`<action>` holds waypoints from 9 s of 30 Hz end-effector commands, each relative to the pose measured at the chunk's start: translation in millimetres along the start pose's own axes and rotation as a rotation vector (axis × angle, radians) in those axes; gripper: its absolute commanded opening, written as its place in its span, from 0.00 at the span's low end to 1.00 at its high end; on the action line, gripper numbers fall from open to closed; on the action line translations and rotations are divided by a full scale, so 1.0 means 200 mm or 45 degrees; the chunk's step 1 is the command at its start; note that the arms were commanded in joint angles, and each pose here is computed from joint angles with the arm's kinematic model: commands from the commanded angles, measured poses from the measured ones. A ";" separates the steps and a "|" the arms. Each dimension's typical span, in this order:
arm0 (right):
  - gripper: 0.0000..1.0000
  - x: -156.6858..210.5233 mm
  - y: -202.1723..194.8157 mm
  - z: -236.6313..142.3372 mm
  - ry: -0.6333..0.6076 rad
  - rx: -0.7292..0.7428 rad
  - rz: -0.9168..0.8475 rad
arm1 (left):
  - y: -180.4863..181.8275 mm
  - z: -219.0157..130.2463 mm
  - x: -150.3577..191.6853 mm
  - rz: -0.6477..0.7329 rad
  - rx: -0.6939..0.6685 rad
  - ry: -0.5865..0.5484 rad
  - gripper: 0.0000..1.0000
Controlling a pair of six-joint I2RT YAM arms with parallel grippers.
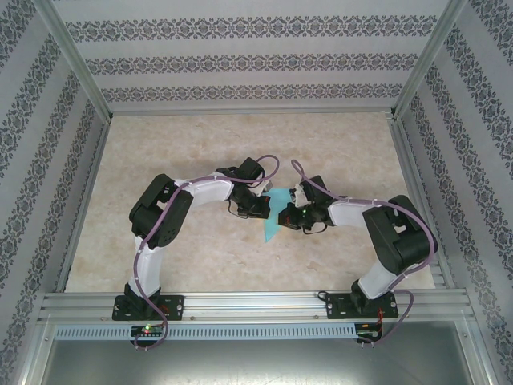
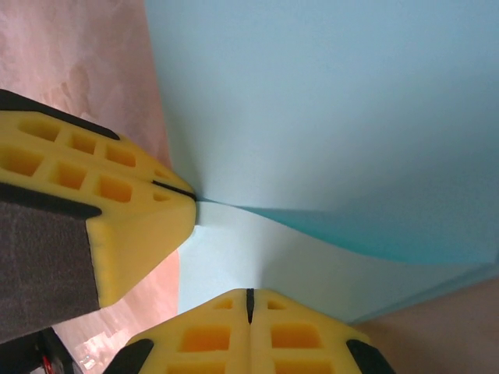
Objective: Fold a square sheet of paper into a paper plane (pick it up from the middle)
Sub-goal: Third fold the triangle at the center of the table.
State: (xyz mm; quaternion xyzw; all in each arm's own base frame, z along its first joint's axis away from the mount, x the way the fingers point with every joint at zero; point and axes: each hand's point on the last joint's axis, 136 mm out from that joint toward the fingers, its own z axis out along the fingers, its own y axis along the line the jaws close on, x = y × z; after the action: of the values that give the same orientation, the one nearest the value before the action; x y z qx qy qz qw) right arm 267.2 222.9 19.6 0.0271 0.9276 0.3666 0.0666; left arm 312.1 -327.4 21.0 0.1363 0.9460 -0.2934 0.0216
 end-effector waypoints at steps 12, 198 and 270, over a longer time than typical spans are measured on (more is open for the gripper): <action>0.00 0.05 -0.09 0.00 0.075 0.098 -0.041 | 0.10 0.03 -0.02 -0.014 -0.098 0.028 0.05; 0.00 0.27 0.33 0.21 0.137 -0.193 -0.064 | 0.26 0.19 0.12 -0.016 -0.136 0.207 0.05; 0.00 -0.04 -0.29 0.01 -0.068 0.151 0.102 | 0.00 -0.22 -0.14 0.138 -0.265 -0.055 0.35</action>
State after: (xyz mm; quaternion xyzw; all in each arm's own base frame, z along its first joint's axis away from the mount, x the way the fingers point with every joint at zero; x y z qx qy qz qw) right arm 293.1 203.4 14.5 0.0512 0.9214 0.3675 0.1155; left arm 342.9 -315.6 32.5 0.1593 0.9605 -0.2242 0.0430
